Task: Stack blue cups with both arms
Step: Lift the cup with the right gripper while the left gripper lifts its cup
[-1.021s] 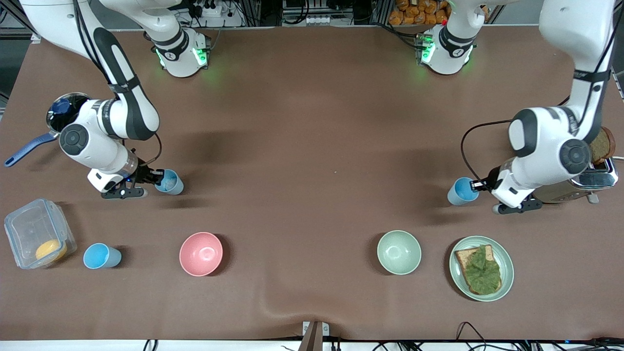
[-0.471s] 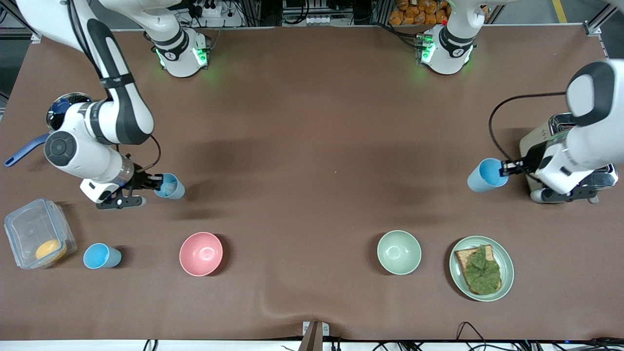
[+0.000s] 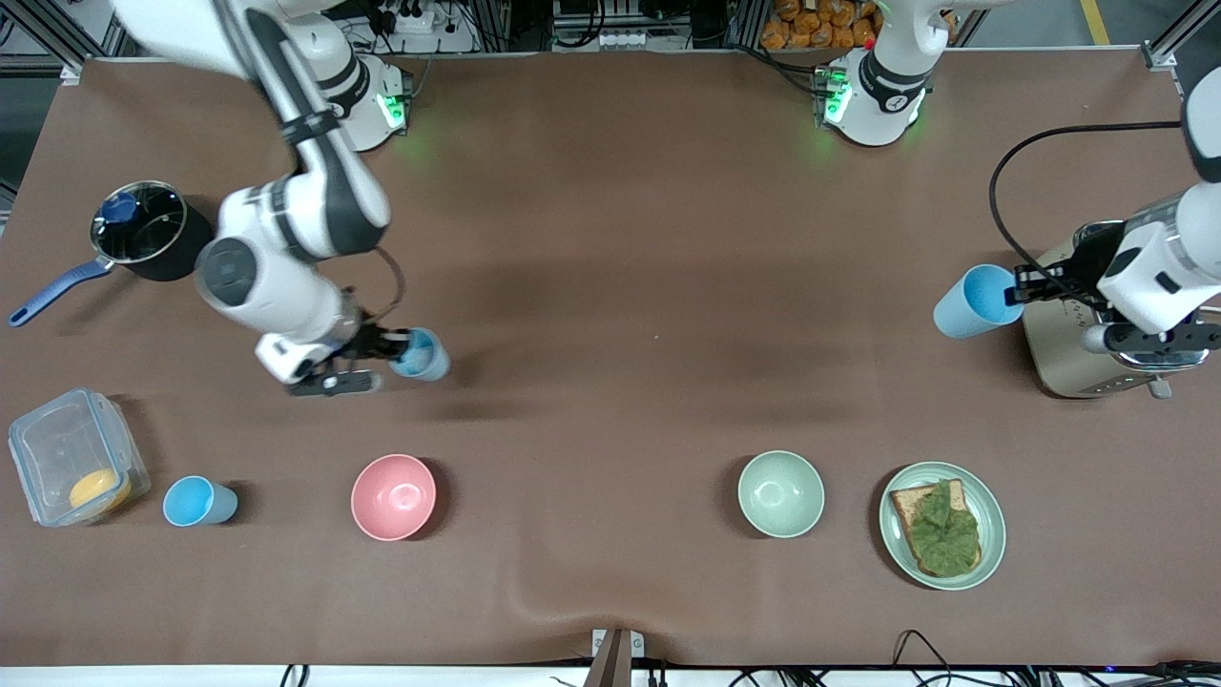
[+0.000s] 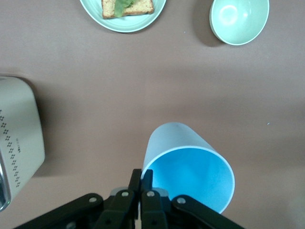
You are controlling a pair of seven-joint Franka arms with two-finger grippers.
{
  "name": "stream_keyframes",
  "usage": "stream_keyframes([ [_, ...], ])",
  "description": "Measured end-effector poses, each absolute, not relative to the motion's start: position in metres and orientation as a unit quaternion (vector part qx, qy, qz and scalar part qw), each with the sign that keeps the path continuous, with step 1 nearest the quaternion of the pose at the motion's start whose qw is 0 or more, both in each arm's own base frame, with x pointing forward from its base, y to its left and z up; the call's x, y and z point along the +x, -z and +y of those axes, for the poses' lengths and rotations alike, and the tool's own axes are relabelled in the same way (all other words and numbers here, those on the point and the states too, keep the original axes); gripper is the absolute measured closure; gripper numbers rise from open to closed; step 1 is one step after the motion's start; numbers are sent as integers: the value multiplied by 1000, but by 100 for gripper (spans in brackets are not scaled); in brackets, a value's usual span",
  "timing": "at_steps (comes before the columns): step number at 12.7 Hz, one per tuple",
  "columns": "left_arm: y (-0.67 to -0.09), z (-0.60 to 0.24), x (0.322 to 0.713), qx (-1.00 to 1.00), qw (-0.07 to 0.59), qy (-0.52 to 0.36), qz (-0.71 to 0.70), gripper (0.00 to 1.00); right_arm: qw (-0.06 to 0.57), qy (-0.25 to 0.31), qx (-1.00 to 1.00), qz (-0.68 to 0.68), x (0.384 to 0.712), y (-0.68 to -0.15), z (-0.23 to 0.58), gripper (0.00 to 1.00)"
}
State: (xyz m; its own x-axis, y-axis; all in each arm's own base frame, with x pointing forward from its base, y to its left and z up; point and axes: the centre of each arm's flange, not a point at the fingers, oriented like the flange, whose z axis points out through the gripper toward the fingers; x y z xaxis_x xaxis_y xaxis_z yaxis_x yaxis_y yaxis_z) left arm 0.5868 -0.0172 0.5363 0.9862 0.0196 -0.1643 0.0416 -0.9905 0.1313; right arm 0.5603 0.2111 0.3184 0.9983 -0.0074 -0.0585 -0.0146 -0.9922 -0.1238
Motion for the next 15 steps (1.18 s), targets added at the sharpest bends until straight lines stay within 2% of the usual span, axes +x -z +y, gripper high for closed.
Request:
stream_keyframes([
  [5,-545,-30,586,994,69,79,2,98,61,-31,-995,74,495,-322,360,96],
  [9,-547,-45,585,992,92,81,-6,98,72,-13,-990,121,465,-281,440,96],
  [15,-555,-81,580,991,97,85,-40,98,77,-4,-985,154,452,-240,482,96],
])
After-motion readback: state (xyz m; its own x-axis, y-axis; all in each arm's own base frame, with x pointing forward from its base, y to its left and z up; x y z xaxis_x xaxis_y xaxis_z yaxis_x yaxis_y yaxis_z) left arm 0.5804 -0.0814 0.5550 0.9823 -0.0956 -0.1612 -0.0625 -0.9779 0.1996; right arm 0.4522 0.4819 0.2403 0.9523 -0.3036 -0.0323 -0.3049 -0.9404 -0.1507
